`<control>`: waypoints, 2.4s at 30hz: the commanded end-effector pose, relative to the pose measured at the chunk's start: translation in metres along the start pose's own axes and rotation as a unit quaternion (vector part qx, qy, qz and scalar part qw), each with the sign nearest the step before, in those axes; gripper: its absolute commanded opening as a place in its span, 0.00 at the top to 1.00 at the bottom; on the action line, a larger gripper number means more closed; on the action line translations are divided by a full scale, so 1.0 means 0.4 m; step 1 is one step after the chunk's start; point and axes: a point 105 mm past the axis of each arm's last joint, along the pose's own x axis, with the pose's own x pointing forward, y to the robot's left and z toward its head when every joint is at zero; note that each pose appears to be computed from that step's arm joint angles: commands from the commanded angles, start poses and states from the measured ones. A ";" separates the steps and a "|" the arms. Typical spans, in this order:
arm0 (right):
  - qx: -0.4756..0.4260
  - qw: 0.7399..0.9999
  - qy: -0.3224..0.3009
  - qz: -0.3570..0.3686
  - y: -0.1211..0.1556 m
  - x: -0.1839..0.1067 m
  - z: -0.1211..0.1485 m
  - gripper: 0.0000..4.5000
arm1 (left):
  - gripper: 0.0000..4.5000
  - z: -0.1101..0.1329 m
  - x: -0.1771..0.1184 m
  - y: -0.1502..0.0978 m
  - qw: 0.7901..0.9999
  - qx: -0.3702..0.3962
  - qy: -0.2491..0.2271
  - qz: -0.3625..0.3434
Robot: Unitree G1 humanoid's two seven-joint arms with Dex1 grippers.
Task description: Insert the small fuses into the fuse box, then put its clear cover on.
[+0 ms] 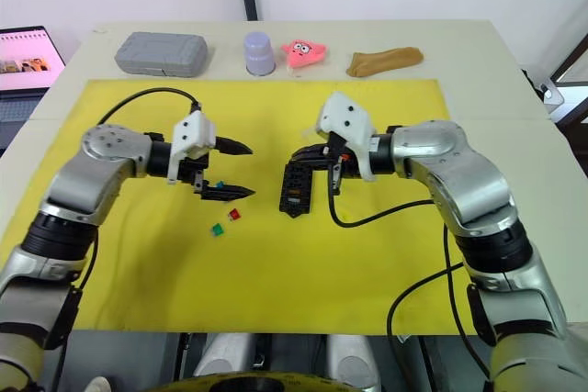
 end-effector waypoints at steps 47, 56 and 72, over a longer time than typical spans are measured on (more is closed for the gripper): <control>-0.041 0.997 0.001 0.061 0.055 -0.053 0.080 0.00 | 0.50 -0.148 -0.131 -0.150 0.859 -0.497 -0.020 -0.126; -0.038 0.998 0.001 0.057 0.061 -0.046 0.080 0.00 | 0.50 -0.199 -0.099 -0.119 0.837 -0.536 -0.015 -0.110; -0.035 0.998 0.009 0.046 0.060 -0.049 0.084 0.00 | 0.50 -0.219 -0.035 -0.143 0.827 -0.538 0.010 -0.165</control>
